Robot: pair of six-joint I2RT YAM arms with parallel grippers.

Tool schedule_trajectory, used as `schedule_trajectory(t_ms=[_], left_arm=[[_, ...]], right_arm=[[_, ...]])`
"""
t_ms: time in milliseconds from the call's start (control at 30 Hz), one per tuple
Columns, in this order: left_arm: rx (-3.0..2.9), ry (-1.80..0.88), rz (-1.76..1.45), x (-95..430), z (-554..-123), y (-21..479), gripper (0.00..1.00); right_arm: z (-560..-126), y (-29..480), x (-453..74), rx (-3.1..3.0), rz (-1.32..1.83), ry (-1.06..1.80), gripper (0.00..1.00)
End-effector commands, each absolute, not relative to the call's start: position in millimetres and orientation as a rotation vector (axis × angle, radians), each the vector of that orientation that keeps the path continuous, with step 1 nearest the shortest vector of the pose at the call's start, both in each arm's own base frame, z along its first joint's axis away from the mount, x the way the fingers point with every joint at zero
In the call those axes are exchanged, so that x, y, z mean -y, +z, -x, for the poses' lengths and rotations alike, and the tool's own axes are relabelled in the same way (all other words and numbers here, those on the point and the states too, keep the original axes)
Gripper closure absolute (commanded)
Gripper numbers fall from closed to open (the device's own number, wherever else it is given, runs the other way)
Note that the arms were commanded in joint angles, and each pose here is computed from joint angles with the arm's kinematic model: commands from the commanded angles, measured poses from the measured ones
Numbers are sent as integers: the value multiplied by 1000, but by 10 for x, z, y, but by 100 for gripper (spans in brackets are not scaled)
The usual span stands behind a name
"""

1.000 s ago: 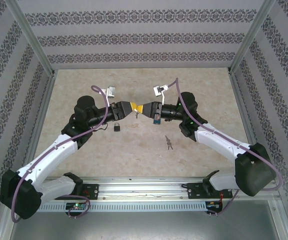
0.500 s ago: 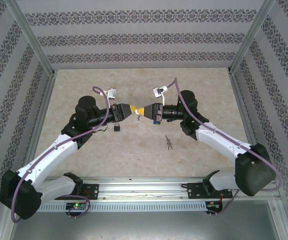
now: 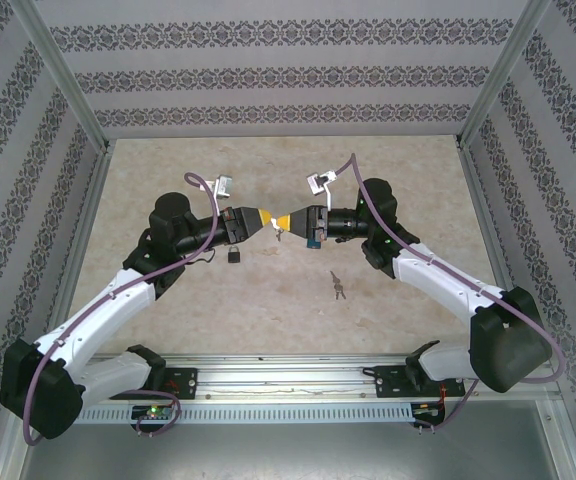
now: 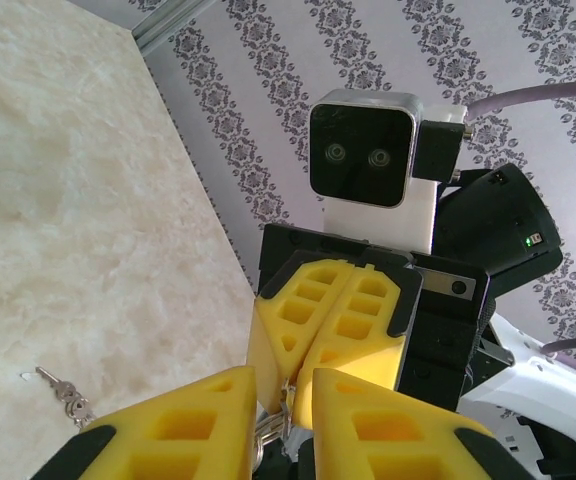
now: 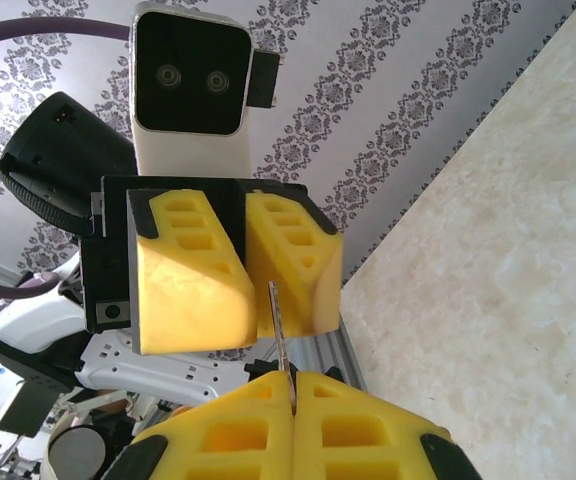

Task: Unlock with the key

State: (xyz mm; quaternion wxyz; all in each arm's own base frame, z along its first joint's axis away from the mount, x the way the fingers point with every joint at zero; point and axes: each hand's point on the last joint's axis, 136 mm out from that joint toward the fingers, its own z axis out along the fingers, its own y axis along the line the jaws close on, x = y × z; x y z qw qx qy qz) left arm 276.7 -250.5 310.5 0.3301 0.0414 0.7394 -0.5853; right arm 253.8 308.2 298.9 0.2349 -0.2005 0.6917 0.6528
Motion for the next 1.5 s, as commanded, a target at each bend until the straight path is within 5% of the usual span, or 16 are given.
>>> schedule_trajectory(t_ms=[0,267,433,533,567,667,733,1167,1467], left_arm=[[-1869,-1554,-129,2491,-2769,3221,77],[-1853,-1568,-135,2487,-2751,3249,75],[-1850,-1584,-144,2497,-2735,3254,98],[-1858,-1584,-135,2499,-2744,3236,100],[-1860,-1579,-124,2491,-2757,3233,100],[-1862,-1553,-53,2447,-2832,3182,100],[-1839,-1559,-25,2429,-2860,3182,100],[-1787,-1570,22,2374,-2877,3214,100],[-1754,-1557,63,2279,-2884,3236,100]], right_arm=[[-2483,3157,-3089,-1833,632,1802,100],[-2470,3100,-3109,-1853,641,1827,100],[-2480,3084,-3107,-1859,639,1831,100],[-2560,3078,-3059,-1858,593,1807,100],[-2581,3101,-3038,-1846,579,1800,98],[-2667,3189,-2988,-1811,515,1752,63],[-2717,3210,-2980,-1791,458,1727,54],[-2655,3046,-3231,-1791,402,1780,52],[-2598,3024,-3258,-1790,415,1802,64]])
